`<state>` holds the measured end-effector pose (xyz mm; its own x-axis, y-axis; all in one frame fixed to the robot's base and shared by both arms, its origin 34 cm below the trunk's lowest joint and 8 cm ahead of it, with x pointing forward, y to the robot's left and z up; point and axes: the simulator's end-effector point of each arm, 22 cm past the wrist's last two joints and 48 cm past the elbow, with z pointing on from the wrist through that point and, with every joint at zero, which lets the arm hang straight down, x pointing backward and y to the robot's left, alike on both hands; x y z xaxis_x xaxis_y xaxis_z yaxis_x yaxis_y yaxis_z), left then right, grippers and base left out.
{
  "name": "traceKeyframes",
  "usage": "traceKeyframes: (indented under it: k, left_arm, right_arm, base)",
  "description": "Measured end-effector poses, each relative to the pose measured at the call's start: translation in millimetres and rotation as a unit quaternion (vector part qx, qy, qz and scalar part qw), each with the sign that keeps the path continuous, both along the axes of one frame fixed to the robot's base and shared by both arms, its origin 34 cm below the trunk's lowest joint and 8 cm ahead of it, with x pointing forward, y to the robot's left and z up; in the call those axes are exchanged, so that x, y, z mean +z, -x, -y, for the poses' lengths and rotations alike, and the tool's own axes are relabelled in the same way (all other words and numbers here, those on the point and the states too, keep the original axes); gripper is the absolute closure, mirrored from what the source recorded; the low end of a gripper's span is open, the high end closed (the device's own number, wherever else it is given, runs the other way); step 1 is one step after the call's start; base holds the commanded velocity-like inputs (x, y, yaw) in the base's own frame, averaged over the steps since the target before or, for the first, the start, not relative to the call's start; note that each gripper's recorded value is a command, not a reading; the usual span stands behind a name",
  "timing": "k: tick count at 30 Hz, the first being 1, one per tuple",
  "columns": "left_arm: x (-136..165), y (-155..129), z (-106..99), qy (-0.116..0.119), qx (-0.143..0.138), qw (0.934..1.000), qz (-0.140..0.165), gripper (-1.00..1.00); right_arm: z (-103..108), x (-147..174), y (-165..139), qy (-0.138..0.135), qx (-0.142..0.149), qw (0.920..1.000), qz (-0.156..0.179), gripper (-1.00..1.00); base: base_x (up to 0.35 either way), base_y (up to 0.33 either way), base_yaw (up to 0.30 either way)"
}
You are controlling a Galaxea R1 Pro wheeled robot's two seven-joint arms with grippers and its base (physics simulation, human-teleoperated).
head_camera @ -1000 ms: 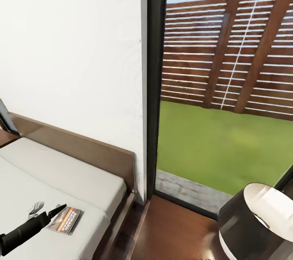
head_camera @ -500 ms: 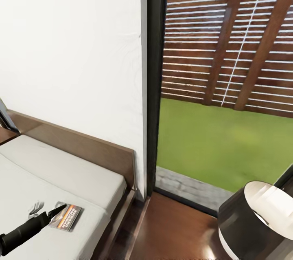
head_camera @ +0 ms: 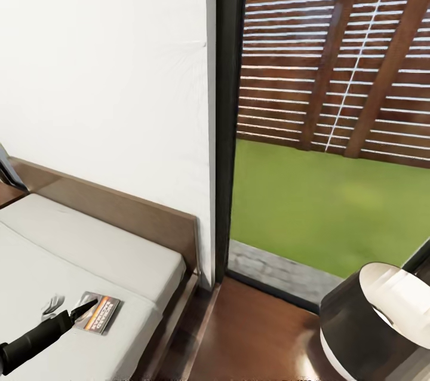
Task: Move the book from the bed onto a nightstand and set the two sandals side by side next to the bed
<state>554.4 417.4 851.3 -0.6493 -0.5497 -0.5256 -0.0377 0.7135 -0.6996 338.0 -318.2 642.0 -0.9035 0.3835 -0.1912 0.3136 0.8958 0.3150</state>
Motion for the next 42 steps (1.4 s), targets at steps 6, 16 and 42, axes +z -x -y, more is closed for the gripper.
traceKeyframes:
  k: [6,16,42]
  left_arm:
    - [-4.1,1.4,0.0,0.0,0.0,1.0,-0.005,-1.0]
    - [-10.7,3.9,0.4,0.002,0.0,0.9999,-0.012,-1.0]
    - [-27.8,10.6,0.4,0.002,0.0,0.9995,-0.032,-1.0]
  right_arm:
    - [-0.5,-2.0,3.3,-0.001,0.003,1.0,-0.004,-1.0]
    - [-7.1,-5.3,8.3,-0.004,0.029,0.9994,-0.016,-1.0]
    - [-116.0,92.5,-69.8,-0.313,0.106,0.9415,0.064,-1.0]
  base:
    - [0.0,0.0,0.0]
    - [0.0,0.0,0.0]
    - [0.0,0.0,0.016]
